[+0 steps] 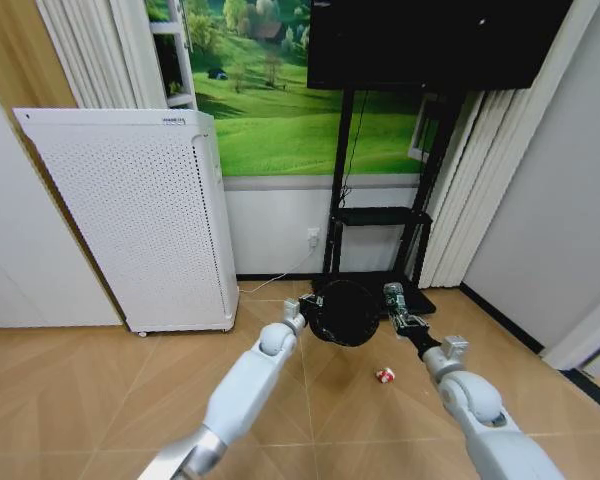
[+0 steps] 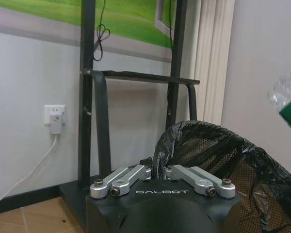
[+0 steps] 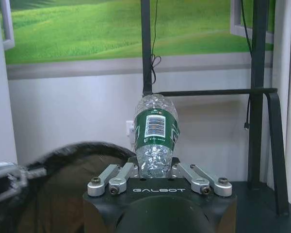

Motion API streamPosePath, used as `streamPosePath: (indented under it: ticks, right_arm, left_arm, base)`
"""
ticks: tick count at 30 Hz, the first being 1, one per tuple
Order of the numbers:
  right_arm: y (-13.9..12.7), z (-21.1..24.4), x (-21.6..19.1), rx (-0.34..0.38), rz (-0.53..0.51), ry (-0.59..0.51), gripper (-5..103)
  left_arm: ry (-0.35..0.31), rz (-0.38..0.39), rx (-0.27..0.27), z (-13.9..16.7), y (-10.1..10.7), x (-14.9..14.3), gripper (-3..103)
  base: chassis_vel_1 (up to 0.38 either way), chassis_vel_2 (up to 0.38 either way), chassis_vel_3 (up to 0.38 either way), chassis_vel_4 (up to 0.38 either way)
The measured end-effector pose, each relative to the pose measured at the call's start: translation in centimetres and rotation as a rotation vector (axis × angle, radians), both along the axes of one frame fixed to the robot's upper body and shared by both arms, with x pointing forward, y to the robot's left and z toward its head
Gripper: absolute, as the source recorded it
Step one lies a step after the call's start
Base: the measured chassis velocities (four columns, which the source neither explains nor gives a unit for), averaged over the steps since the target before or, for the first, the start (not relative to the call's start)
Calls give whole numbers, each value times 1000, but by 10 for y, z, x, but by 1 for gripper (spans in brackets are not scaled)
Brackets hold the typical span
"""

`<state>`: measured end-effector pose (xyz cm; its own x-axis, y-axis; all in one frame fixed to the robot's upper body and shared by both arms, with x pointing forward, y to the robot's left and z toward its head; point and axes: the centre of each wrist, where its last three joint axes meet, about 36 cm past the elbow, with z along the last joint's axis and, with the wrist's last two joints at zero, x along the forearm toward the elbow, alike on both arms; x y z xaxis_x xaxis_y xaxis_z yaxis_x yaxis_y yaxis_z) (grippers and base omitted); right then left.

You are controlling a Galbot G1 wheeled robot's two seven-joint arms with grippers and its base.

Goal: Pick up the trash bin and place the garbage on the floor into it.

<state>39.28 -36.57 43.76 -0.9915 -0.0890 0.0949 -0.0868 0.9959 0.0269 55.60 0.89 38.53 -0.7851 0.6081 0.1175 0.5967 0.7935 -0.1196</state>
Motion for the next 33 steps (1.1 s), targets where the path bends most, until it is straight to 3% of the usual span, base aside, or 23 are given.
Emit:
streamPosePath:
  ticks: [5,10,15,16,17,18,22,29,33]
  right_arm:
    - [21,10,-8,10,43,-10,25]
    - [52,-9,2,35,65,18,25]
    - [57,-13,5,42,65,27,22]
    - [62,-18,8,47,65,36,35]
    - [65,-22,10,48,67,45,41]
    - [65,-22,10,48,67,45,41]
    - [63,-41,21,11,44,77,57]
    - [53,-28,19,-7,36,50,84]
    - [52,-14,12,-1,10,16,98]
  left_arm:
    - [13,-9,-3,-7,-10,-3,7]
    - [14,-11,-7,-8,-10,-7,7]
    - [13,-11,-8,-8,-11,-8,7]
    - [12,-12,-10,-8,-11,-8,7]
    - [12,-12,-12,-7,-11,-9,7]
    - [12,-12,-12,-7,-11,-9,7]
    - [10,-10,-19,-5,-12,-13,7]
    - [5,-13,-17,-2,-14,-13,7]
    - [-7,-3,-12,1,-3,-14,7]
  base:
    - [0,0,0,0]
    - [0,0,0,0]
    - [0,0,0,0]
    - [0,0,0,0]
    - [0,0,0,0]
    - [0,0,0,0]
    - [0,0,0,0]
    - [0,0,0,0]
    - [0,0,0,0]
